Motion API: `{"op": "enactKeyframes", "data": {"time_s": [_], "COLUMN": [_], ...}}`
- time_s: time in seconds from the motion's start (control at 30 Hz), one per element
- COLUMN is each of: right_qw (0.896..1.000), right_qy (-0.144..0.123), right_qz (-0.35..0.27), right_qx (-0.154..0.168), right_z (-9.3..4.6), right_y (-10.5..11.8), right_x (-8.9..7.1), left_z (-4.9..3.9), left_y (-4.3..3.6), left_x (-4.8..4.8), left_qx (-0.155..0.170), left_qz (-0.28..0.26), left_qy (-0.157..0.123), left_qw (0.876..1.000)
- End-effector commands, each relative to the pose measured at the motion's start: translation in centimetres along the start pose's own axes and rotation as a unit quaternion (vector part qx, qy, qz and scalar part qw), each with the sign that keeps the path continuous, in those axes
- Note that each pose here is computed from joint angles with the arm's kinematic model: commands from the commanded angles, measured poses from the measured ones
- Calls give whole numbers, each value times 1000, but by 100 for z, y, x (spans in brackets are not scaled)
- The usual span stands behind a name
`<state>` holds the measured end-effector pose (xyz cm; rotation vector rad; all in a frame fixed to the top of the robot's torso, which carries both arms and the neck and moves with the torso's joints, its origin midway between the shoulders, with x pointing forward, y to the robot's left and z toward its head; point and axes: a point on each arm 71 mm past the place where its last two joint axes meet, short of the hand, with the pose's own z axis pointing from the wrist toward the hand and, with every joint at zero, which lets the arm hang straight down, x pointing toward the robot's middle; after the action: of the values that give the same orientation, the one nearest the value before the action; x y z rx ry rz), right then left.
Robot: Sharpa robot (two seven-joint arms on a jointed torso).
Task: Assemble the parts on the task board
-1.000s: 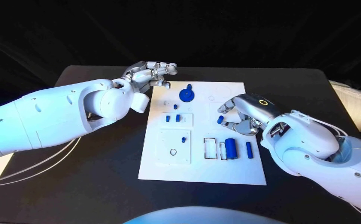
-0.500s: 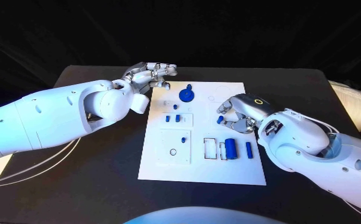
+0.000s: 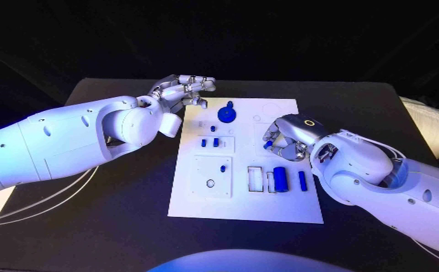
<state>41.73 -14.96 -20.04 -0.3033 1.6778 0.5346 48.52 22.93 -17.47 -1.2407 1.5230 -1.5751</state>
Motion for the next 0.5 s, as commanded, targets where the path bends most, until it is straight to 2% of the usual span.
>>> {"op": "enactKeyframes", "data": {"time_s": [0.03, 0.5], "right_qw": [1000, 1000], "right_qy": [15, 7], "right_qz": [-10, -20], "right_qx": [1, 13], "right_z": [4, 40], "right_y": [6, -26], "right_x": [39, 51], "left_z": [3, 1], "left_y": [-2, 0], "left_x": [29, 27], "left_qx": [1, 0], "left_qz": [-1, -1], "left_qy": [12, 11], "left_qw": [1000, 1000]}}
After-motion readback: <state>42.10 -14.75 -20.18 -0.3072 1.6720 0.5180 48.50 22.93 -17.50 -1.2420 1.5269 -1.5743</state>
